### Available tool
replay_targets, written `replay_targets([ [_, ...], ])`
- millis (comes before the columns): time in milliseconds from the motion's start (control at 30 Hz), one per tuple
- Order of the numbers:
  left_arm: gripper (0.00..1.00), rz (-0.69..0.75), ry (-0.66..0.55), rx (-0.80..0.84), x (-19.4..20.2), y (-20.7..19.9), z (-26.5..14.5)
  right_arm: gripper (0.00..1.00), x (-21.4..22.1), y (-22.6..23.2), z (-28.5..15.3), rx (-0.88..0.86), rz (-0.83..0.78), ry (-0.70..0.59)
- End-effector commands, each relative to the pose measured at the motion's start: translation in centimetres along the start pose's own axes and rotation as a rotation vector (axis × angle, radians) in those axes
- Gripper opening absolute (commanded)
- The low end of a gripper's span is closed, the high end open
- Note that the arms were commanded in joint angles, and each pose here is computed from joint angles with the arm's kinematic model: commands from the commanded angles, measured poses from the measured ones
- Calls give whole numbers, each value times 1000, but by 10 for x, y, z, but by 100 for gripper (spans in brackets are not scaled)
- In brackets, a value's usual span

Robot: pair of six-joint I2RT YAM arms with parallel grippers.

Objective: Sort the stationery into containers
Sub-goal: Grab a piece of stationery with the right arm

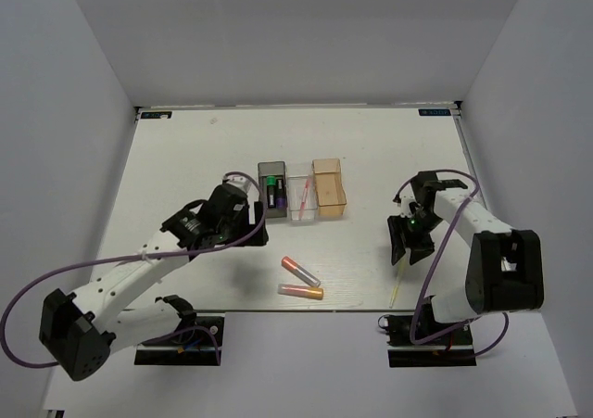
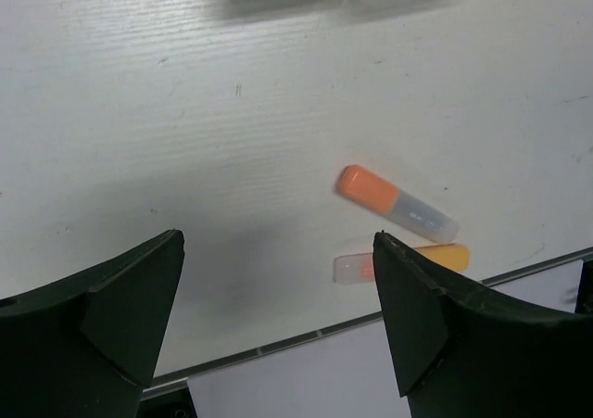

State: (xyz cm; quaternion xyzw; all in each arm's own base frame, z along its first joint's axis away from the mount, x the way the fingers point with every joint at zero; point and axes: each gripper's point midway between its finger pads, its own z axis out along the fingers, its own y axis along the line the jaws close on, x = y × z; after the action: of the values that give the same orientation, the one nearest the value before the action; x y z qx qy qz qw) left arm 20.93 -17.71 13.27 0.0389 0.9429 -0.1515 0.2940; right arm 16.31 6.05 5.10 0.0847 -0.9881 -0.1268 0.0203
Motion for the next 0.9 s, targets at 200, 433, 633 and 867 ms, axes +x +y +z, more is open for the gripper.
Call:
replay_targets([
  [200,93,-72,-70,26,20,17,-28,58,-8,-9,10,61,119,58],
  [433,94,-87,-84,20,28,25,-31,55,-3,-12,20,69,191,128],
  [633,94,-83,-90,19,31,28,-32,47,-13,-18,30,93,218,103],
  [867,94,-86,-92,19,31,29,-33,40,-10,-23,43,115,243,96],
])
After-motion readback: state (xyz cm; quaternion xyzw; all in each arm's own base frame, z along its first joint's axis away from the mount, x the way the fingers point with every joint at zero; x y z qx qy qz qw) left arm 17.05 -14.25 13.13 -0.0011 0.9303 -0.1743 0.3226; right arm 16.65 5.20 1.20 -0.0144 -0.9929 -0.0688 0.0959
